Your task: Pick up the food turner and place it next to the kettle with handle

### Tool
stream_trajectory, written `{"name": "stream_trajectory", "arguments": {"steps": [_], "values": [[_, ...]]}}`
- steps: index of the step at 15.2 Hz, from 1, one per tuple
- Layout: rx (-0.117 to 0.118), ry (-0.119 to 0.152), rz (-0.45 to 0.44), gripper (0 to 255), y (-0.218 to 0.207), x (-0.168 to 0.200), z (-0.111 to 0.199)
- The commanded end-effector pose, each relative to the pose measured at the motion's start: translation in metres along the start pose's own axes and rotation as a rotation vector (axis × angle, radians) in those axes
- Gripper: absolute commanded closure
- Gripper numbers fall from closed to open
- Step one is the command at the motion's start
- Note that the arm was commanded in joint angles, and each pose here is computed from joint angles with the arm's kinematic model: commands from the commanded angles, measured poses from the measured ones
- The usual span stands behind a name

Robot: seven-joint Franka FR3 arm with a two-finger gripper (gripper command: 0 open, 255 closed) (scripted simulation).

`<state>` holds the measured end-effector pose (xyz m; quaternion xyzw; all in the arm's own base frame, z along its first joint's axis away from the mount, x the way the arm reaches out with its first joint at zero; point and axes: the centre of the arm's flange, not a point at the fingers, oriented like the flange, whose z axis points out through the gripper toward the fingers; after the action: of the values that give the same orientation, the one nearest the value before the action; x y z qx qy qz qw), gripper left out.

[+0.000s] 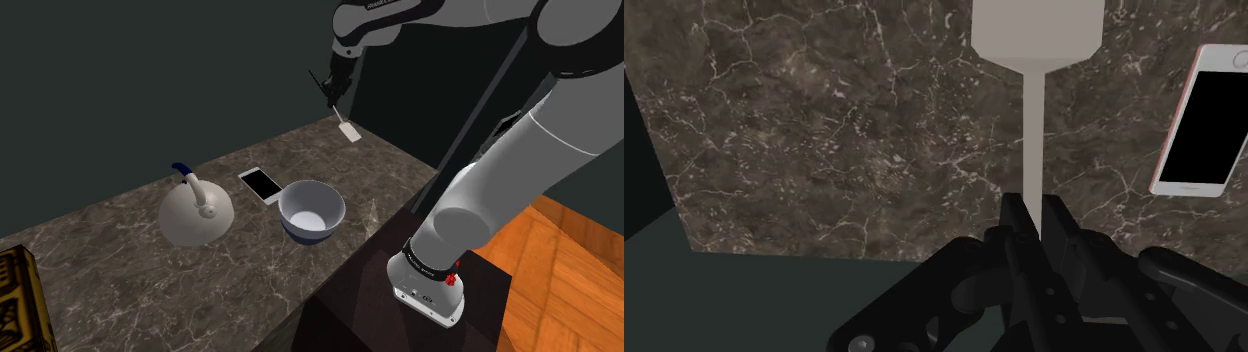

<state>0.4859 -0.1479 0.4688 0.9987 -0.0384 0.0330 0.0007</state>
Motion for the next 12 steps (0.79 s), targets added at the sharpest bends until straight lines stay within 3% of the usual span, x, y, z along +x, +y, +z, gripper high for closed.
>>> {"name": "stream_trajectory", "arguments": {"steps": [1, 12], "values": [[-0.001, 0.000, 0.002, 255, -0.030, -0.005, -0.001], [-0.001, 0.000, 0.002, 255, -0.172, -0.034, -0.002]]}}
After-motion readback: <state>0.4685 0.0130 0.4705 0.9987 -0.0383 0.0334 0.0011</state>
